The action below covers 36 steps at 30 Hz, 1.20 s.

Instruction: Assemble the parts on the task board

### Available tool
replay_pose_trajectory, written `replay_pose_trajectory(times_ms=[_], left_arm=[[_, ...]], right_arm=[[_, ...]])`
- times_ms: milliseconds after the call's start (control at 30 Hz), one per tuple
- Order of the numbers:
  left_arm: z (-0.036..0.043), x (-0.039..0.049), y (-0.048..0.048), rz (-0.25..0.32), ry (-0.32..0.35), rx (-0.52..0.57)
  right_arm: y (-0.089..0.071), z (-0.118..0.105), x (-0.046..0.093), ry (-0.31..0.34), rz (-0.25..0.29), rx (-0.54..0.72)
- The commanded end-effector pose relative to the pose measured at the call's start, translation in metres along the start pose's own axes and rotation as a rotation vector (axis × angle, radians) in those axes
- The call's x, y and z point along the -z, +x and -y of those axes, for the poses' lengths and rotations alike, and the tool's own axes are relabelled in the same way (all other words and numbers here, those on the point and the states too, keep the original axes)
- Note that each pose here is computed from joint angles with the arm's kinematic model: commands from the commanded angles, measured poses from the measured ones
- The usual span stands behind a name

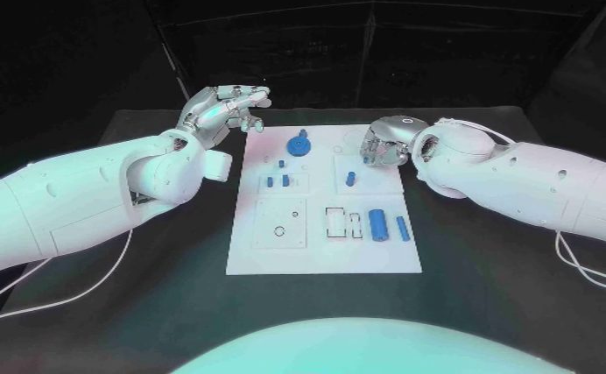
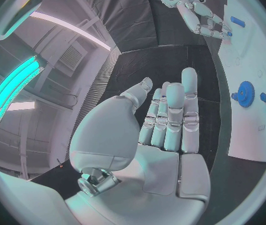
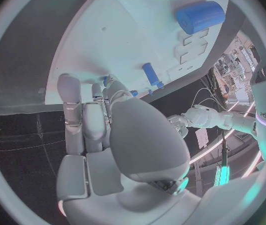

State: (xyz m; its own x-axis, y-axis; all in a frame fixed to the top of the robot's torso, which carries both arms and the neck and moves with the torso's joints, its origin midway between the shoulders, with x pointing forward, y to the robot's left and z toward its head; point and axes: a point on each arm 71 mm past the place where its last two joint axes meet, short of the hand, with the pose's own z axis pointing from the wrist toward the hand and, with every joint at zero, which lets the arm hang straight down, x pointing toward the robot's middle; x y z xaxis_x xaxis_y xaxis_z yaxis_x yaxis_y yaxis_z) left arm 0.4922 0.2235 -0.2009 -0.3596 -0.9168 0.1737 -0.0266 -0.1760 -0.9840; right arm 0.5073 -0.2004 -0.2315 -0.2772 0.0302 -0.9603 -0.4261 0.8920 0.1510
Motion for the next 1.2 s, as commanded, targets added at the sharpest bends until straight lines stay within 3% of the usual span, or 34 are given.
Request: replay_pose_trajectory(times_ms=[33,800,1200], left_arm=[[0.0024,-0.0003,-0.0008,0.018,0.023,-0.003],[0.0028,0.0007,-0.0029,0.027,0.017,-0.008],[0.0015,0.0010,-0.0033,0.023,-0.003,-0.005]], right_arm=[[0.002,-0.001,-0.001,-0.008,-0.024,-0.005],[0.005,-0.006,-0.004,0.023,-0.040,0.019],[0.001,-0.012,-0.005,0.027,0.015,0.045]])
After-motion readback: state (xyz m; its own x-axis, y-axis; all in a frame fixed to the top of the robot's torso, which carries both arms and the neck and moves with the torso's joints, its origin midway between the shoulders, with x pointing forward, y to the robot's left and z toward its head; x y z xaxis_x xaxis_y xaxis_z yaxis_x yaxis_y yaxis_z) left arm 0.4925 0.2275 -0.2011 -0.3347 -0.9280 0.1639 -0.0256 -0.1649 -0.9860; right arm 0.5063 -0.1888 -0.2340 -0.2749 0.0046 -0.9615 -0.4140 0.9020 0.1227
